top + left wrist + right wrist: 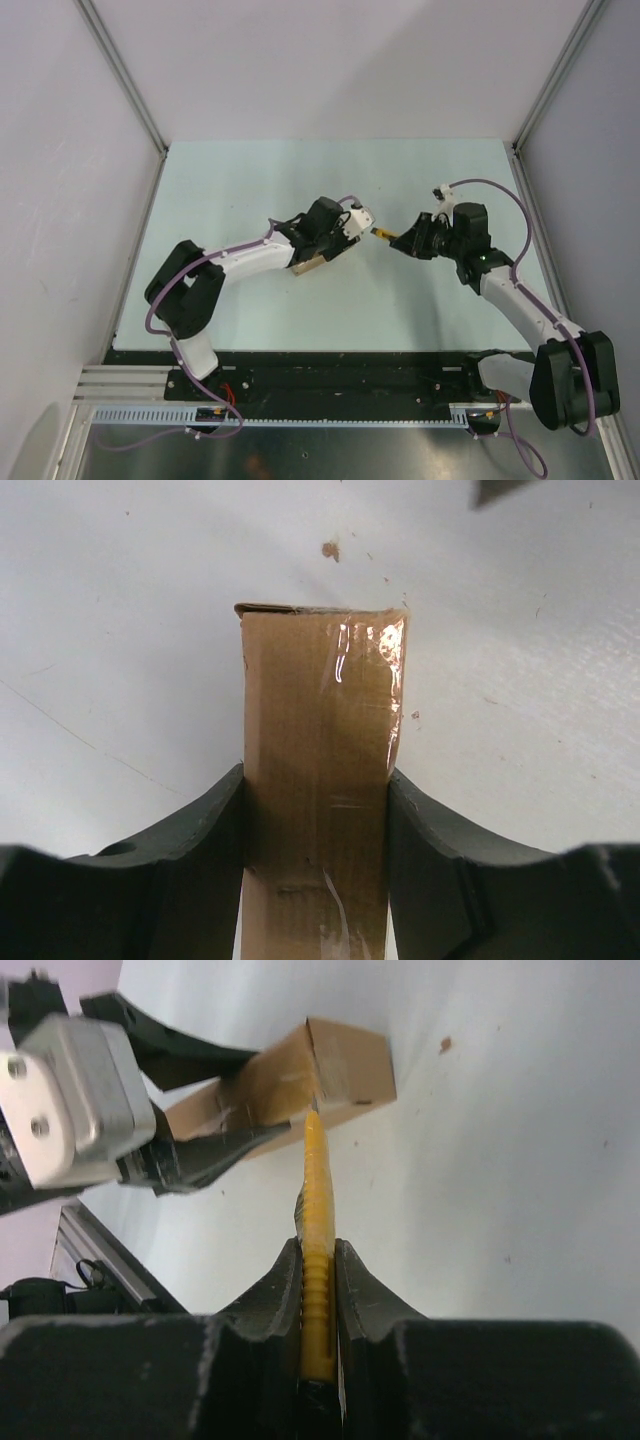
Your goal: Unpack the express box
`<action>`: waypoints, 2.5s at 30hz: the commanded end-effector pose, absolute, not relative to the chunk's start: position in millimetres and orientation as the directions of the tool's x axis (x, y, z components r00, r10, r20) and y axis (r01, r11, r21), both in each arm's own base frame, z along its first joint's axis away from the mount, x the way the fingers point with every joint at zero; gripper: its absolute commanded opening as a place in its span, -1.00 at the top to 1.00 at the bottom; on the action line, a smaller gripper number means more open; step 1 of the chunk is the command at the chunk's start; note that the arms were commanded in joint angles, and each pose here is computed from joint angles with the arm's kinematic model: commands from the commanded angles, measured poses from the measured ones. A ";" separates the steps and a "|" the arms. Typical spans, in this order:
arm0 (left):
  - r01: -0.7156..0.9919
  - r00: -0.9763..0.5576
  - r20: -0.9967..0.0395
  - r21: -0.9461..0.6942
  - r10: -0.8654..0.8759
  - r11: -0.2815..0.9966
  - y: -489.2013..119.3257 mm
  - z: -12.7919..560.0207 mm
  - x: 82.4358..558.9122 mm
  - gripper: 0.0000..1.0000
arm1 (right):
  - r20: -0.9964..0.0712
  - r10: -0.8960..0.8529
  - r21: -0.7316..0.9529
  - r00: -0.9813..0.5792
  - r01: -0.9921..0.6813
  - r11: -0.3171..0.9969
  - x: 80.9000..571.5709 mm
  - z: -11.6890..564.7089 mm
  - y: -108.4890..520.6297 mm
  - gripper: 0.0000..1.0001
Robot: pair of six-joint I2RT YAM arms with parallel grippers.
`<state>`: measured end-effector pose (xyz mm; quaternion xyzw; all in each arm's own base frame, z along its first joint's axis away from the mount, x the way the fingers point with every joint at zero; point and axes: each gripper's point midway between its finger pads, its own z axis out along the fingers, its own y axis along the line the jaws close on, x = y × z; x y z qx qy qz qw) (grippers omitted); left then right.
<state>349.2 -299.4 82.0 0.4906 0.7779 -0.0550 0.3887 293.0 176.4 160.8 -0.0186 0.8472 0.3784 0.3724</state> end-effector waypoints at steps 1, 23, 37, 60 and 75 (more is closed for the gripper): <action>0.846 -0.262 -0.560 0.259 0.786 0.466 -280.1 46.9 315.4 0.63 | -0.727 0.291 0.613 -0.622 -0.397 0.683 327.9 193.1 185.5 1.00; 0.843 -0.283 -0.532 0.259 0.798 0.472 -274.2 35.5 302.8 0.67 | -0.725 0.248 0.610 -0.643 -0.432 0.664 351.3 175.0 221.9 1.00; 0.844 -0.280 -0.525 0.264 0.804 0.466 -271.5 33.8 300.8 0.68 | -0.707 0.209 0.600 -0.676 -0.417 0.683 350.1 157.9 226.4 1.00; 0.839 -0.289 -0.510 0.273 0.810 0.471 -268.3 27.4 301.7 0.71 | -0.651 0.088 0.556 -0.754 -0.395 0.731 318.6 129.6 220.5 1.00; 0.835 -0.294 -0.496 0.283 0.817 0.472 -264.9 24.2 303.1 0.74 | -0.619 0.046 0.557 -0.784 -0.396 0.730 301.0 127.5 213.7 1.00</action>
